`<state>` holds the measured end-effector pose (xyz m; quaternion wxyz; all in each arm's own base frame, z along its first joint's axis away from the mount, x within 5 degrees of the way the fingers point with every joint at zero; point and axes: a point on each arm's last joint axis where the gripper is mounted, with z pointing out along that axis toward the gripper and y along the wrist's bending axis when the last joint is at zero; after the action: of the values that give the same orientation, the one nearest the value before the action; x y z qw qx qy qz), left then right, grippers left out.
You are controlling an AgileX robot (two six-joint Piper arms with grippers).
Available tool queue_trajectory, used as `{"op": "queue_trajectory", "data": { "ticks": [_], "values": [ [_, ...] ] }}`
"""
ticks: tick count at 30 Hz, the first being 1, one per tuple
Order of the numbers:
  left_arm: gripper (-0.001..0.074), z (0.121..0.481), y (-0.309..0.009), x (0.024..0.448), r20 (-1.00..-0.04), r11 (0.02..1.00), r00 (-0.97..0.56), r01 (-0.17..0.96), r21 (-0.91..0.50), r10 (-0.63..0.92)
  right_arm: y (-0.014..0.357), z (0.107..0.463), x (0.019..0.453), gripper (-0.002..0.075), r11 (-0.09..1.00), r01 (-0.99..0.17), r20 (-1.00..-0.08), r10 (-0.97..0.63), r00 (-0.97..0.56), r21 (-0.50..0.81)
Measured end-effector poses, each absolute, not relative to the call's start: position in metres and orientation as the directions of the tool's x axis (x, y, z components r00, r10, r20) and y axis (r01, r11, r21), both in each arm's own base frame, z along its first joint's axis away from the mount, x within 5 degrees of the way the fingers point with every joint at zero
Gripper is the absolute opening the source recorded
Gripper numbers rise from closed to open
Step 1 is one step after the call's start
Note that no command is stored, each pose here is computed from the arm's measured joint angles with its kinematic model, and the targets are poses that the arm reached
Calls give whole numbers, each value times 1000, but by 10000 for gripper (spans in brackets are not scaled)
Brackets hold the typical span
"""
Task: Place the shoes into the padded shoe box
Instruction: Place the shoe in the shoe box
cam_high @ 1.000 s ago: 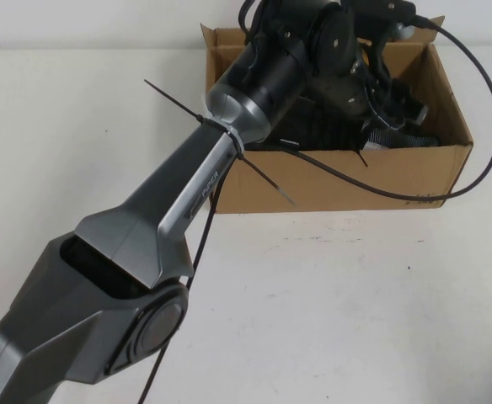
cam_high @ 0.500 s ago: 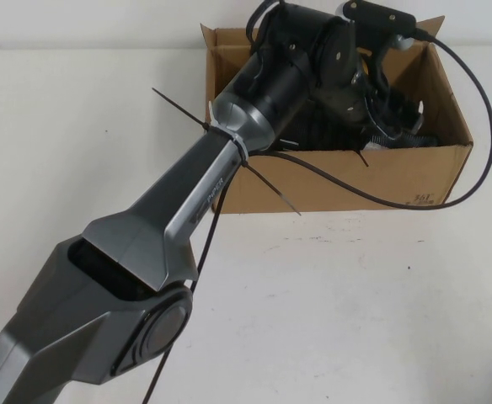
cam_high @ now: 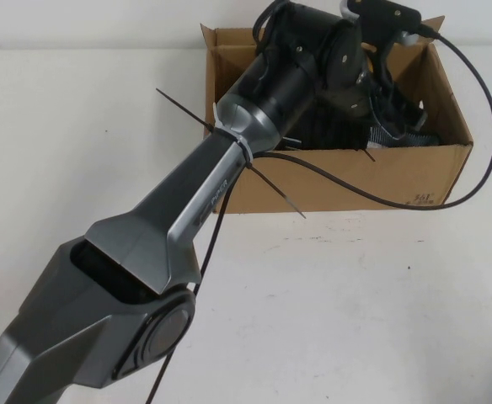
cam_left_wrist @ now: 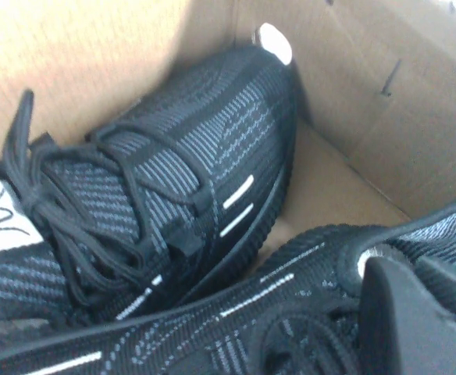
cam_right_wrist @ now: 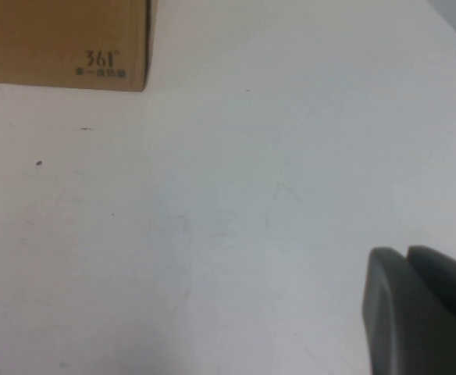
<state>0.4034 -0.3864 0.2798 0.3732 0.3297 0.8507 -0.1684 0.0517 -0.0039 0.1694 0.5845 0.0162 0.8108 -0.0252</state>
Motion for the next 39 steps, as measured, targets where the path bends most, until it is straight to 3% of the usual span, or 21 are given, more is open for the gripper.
{"op": "queue_trajectory", "data": {
  "ticks": [10, 24, 28, 34, 39],
  "values": [
    [2, 293, -395, 391, -768, 747, -464, 664, 28, 441, -4, 169, 52, -9, 998, 56, -949, -3, -316, -22],
    [18, 294, -399, 387, -773, 754, -470, 657, 15, 426, -4, 169, 52, -9, 998, 56, -949, -3, -316, -22],
    [118, 296, -399, 386, -780, 749, -473, 663, -8, 410, -4, 169, 52, -9, 998, 56, -949, -3, -316, -22],
    [395, 302, -397, 387, -791, 750, -465, 662, -13, 397, -4, 169, 52, -9, 998, 56, -949, -3, -316, -22],
    [465, 302, -396, 389, -795, 755, -457, 655, 4, 400, -4, 169, 52, -9, 998, 56, -949, -3, -316, -22]
  ]
}}
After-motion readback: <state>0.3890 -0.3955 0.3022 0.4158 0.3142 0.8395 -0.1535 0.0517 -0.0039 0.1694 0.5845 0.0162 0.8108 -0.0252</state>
